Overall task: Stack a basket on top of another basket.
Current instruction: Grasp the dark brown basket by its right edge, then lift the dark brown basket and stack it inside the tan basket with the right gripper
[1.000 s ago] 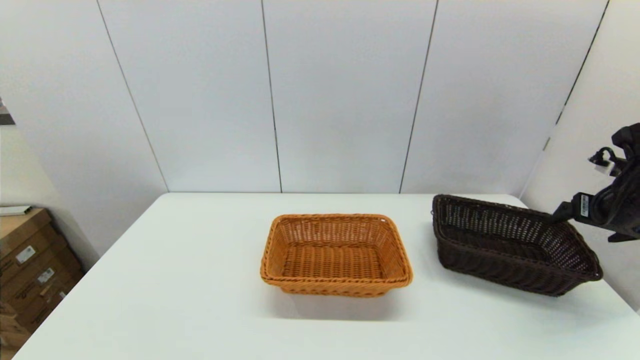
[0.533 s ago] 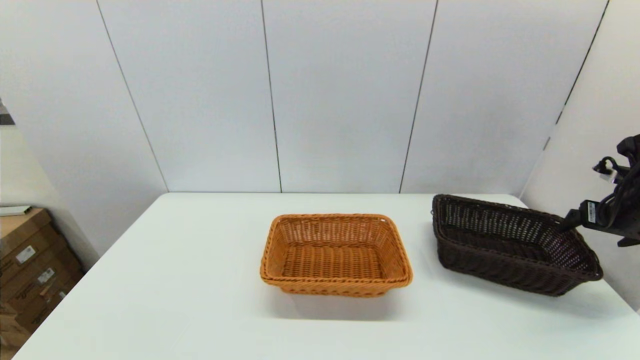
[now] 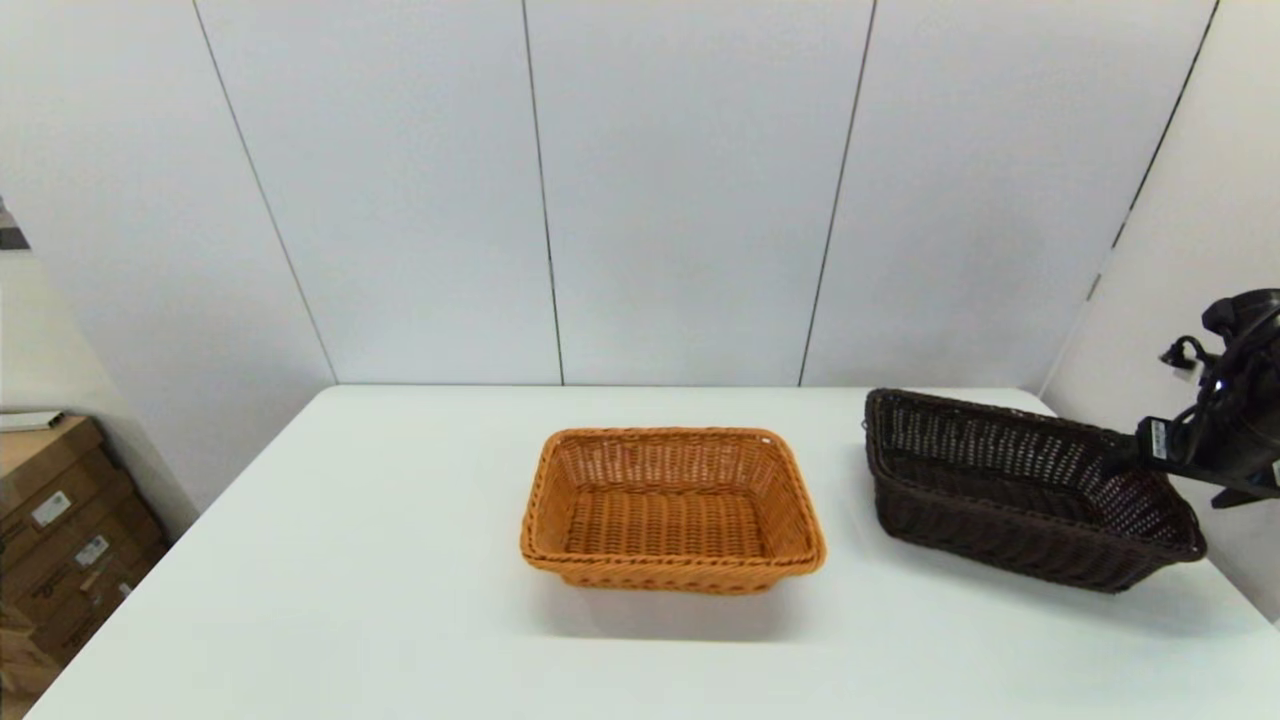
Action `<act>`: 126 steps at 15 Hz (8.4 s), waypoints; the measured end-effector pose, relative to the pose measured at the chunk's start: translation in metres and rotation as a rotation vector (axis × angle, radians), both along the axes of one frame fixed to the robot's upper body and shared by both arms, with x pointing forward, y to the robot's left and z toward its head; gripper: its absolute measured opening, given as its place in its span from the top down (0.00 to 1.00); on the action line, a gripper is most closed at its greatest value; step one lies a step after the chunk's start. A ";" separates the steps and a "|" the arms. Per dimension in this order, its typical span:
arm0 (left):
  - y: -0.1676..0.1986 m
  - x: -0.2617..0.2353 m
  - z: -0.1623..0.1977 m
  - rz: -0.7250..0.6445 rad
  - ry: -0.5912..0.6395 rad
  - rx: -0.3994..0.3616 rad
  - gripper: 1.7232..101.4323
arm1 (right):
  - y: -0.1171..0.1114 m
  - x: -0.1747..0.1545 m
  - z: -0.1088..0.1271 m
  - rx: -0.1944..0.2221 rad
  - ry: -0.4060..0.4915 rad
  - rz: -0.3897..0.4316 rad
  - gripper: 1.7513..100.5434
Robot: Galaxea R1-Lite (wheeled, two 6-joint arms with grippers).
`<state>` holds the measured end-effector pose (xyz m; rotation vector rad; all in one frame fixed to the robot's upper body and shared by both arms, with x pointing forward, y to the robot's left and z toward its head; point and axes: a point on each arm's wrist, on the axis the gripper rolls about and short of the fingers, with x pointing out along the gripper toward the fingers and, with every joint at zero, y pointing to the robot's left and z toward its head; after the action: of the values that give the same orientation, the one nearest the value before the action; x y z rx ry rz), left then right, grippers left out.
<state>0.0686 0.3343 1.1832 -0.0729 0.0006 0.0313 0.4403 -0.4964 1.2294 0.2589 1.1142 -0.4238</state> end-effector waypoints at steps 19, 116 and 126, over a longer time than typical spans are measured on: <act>0.000 0.000 0.000 0.000 0.000 0.000 0.04 | -0.009 0.018 -0.040 0.032 0.075 0.020 0.03; 0.000 0.000 0.000 0.000 0.000 0.000 0.04 | 0.294 0.037 0.035 0.526 -0.071 0.420 0.86; 0.000 0.000 0.000 0.000 0.000 0.000 0.04 | 0.303 0.041 0.016 0.487 -0.060 0.418 0.86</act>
<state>0.0686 0.3343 1.1832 -0.0734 0.0005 0.0315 0.4810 -0.1938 1.2459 0.4492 1.1659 0.2322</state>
